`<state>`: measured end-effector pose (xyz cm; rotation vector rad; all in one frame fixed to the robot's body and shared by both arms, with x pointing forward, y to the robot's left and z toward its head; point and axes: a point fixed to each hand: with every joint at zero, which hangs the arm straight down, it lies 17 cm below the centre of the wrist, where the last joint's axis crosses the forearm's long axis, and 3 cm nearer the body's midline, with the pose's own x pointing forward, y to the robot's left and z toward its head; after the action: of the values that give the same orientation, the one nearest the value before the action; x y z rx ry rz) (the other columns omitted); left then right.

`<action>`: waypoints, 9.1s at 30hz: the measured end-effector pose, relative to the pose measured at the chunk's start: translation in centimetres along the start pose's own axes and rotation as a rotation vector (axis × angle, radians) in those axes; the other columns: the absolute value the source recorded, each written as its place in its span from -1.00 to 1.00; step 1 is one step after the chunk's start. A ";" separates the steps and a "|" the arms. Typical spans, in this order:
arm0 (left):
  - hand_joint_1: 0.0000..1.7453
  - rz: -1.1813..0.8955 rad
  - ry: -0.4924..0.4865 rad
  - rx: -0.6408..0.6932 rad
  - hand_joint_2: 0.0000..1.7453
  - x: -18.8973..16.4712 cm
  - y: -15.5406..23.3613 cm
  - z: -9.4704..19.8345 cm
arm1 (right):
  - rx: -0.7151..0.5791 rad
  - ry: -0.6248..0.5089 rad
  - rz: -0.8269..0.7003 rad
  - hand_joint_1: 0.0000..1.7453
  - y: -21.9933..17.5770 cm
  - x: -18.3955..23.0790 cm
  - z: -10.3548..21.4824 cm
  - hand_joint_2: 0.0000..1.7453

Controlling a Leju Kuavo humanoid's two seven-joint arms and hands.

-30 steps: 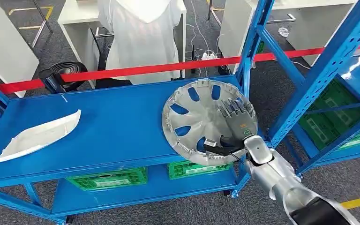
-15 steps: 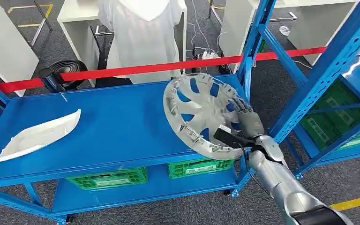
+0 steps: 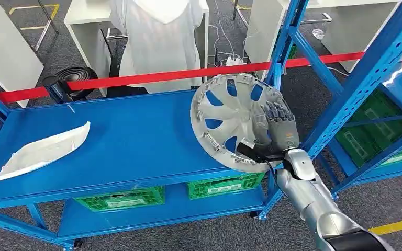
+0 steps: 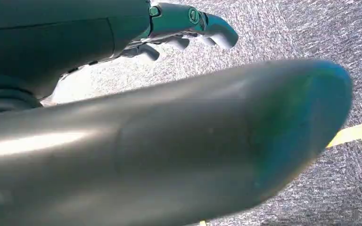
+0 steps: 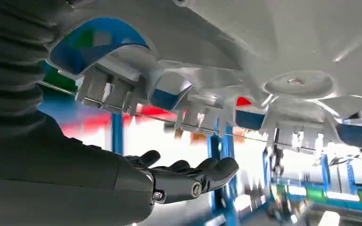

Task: Take the parts from the cabinet and place them on the table.

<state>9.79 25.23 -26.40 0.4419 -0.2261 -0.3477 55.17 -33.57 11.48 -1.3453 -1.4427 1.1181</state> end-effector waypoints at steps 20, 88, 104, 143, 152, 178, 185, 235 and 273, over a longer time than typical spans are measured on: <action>-1.00 0.004 0.024 0.005 -1.00 -0.5 0.2 -0.1 | 0.037 -0.155 -0.091 -1.00 0.6 6.9 -0.6 -1.00; -1.00 -0.063 -0.055 0.037 -1.00 0.7 1.0 -0.3 | -0.043 -0.159 -0.139 1.00 -2.0 5.9 0.2 -1.00; -1.00 -0.112 -0.236 0.228 1.00 4.5 4.5 0.1 | -0.101 -0.224 0.044 1.00 -3.8 8.1 0.3 -1.00; -1.00 -0.131 -0.291 0.260 1.00 6.8 5.4 0.2 | -0.152 -0.270 0.117 1.00 -5.8 10.0 0.4 -1.00; -1.00 -0.114 -0.300 0.258 1.00 6.9 5.4 0.2 | -0.175 -0.321 0.132 1.00 -6.5 12.0 0.3 -1.00; -1.00 -0.086 -0.257 0.232 1.00 5.5 5.1 -0.1 | -0.204 -0.377 0.083 1.00 -8.0 14.9 0.0 -1.00; -1.00 -0.098 -0.270 0.223 1.00 5.6 4.9 -0.1 | -0.198 -0.367 0.070 1.00 -7.7 14.8 0.0 -1.00; -1.00 -0.059 -0.252 0.220 1.00 5.6 4.7 0.0 | -0.157 -0.413 -0.035 1.00 -6.9 16.6 -0.4 -1.00; -1.00 -0.065 -0.233 0.233 1.00 4.8 4.8 0.0 | -0.135 -0.420 -0.013 1.00 -6.7 18.5 -1.2 -1.00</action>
<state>15.48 27.46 -23.54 0.6402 -0.4835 -0.4394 53.48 -15.22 18.43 -1.2350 -1.8535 1.3720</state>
